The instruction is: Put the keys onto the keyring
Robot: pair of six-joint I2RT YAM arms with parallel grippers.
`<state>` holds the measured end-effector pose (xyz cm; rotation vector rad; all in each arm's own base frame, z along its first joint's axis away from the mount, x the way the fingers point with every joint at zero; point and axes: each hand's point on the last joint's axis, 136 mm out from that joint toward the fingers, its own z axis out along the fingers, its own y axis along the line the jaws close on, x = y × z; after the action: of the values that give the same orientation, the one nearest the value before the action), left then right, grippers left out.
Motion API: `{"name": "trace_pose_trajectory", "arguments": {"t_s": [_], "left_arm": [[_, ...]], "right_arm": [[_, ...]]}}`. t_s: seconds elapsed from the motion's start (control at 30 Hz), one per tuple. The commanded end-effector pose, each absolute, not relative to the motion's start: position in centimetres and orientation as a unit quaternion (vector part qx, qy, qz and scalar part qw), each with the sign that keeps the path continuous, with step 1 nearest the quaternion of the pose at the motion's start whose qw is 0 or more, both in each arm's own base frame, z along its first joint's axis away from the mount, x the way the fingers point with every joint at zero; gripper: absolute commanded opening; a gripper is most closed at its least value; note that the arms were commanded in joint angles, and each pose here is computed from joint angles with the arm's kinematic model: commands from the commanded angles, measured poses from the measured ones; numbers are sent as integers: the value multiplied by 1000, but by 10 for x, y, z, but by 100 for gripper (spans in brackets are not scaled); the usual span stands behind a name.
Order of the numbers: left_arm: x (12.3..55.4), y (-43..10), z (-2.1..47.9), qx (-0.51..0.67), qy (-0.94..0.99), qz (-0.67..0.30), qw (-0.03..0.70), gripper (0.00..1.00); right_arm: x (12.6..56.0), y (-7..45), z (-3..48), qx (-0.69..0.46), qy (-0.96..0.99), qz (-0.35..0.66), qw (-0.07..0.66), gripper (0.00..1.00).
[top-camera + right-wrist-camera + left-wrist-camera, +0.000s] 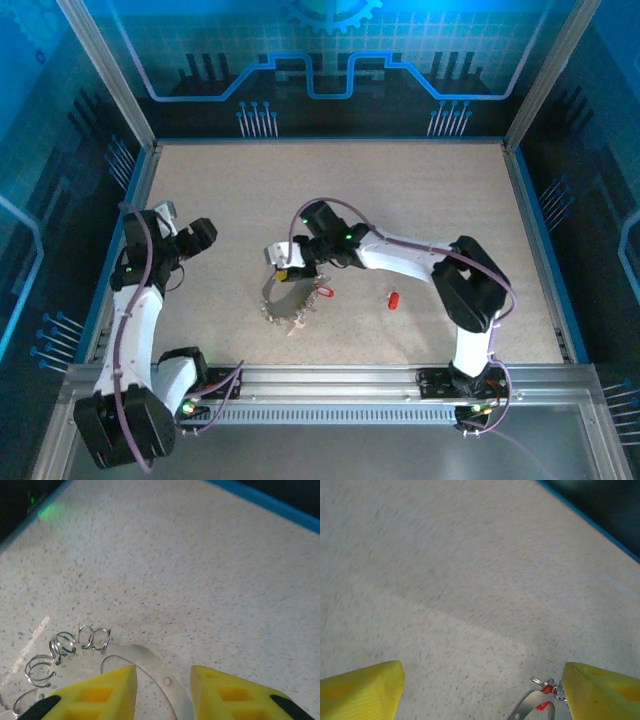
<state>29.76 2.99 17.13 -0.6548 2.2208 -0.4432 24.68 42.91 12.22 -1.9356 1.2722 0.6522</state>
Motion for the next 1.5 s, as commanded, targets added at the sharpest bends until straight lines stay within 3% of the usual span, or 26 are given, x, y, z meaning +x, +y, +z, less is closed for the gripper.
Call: {"name": "trace_pose_trajectory", "arguments": {"t_s": [0.0, 0.37, 0.87, 1.1, 1.47], "left_arm": [[292, 32, 150, -337, 858, -205, 330, 84], [296, 36, 147, -343, 848, -208, 347, 83], [294, 32, 154, -338, 840, -222, 361, 83], [293, 32, 154, -338, 839, -222, 364, 82], [293, 31, 155, -335, 838, -222, 368, 82]], "right_arm": [[220, 422, 77, -797, 496, 216, 269, 34], [204, 443, 46, -782, 549, 246, 160, 42], [202, 459, 30, -765, 577, 253, 133, 36], [207, 465, 30, -757, 587, 251, 141, 22], [209, 467, 23, -753, 597, 239, 137, 12]]}}
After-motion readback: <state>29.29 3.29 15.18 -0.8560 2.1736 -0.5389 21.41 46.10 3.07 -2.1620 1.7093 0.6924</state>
